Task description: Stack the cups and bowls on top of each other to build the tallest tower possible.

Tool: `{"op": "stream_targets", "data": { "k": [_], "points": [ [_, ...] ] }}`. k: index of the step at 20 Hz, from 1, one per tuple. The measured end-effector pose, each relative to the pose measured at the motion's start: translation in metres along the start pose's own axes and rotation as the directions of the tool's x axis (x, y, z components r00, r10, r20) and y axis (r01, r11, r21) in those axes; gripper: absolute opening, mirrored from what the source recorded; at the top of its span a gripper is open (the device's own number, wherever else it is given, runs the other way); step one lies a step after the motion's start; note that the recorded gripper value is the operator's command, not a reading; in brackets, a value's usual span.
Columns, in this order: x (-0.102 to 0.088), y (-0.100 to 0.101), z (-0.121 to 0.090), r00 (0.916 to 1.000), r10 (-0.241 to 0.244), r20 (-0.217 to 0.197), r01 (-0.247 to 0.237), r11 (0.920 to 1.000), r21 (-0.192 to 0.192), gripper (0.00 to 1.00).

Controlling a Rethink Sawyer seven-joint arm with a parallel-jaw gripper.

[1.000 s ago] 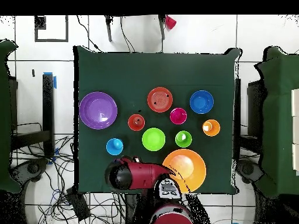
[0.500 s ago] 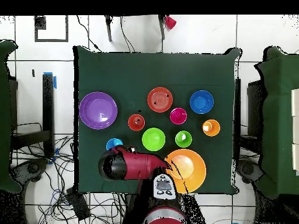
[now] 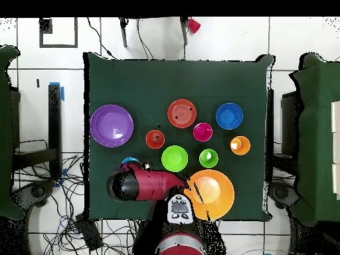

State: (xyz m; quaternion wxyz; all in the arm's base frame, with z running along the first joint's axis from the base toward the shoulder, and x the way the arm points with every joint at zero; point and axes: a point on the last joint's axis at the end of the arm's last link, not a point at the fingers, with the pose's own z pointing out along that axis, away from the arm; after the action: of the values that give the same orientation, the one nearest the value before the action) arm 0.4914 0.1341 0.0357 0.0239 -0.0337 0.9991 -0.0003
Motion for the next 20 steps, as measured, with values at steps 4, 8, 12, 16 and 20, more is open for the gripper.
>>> {"op": "stream_targets", "data": {
  "k": [4,8,12,16,20],
  "points": [
    [-0.003,0.004,0.007,1.0,0.004,-0.002,-0.004,1.0,-0.001,1.0],
    [-0.003,0.004,0.019,0.9999,0.008,-0.009,-0.008,1.0,-0.002,1.0],
    [0.001,0.005,0.035,0.9999,0.009,-0.013,-0.009,1.0,-0.003,1.0],
    [0.004,0.005,0.045,0.9997,0.009,-0.023,-0.009,0.9999,-0.004,1.0],
    [0.003,0.005,0.07,0.9992,0.01,-0.038,-0.011,0.9999,-0.006,1.0]
  ]
}}
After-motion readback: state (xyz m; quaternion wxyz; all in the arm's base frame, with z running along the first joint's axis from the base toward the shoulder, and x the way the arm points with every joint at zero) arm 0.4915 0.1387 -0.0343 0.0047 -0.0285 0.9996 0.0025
